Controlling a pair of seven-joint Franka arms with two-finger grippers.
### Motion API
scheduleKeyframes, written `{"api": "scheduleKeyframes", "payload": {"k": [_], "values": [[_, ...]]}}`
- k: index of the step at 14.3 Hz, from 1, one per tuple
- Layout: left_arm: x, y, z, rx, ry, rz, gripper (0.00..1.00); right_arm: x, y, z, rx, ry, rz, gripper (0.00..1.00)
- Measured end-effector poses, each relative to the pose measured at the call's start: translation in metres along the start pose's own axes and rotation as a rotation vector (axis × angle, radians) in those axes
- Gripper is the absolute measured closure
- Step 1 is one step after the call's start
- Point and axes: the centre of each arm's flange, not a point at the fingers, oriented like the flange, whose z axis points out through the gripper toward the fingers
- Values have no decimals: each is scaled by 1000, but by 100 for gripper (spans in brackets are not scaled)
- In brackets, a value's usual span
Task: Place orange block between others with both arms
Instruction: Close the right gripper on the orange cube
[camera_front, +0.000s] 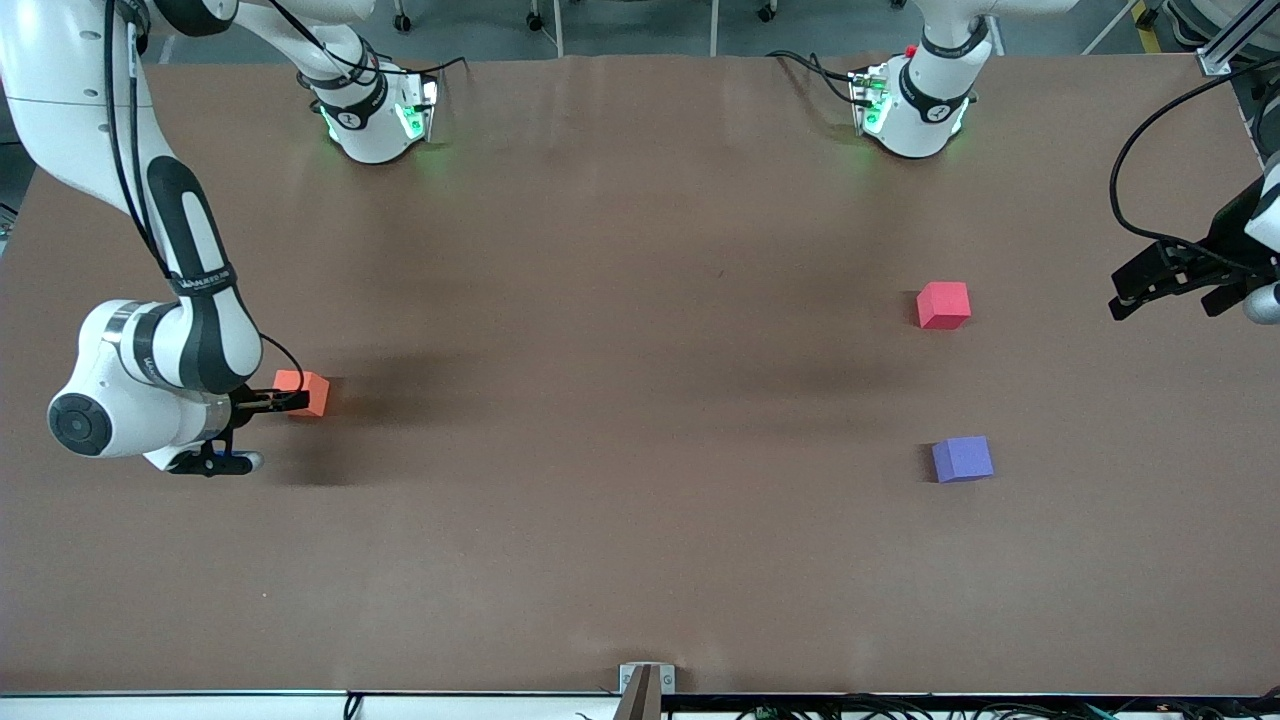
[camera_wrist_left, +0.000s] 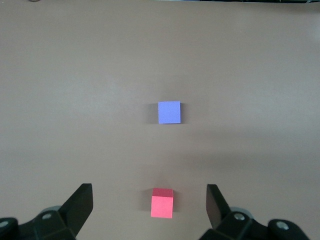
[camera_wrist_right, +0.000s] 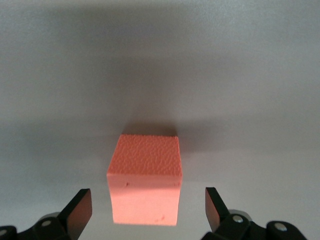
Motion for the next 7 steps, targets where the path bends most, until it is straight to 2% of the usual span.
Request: {"api": "scheduleKeyframes", "payload": {"k": [6, 7], "values": [[0, 3, 0, -1, 0, 3, 0, 0, 2, 23, 0, -7, 3, 0], [0, 3, 0, -1, 0, 2, 0, -1, 2, 24, 0, -9, 3, 4]]}}
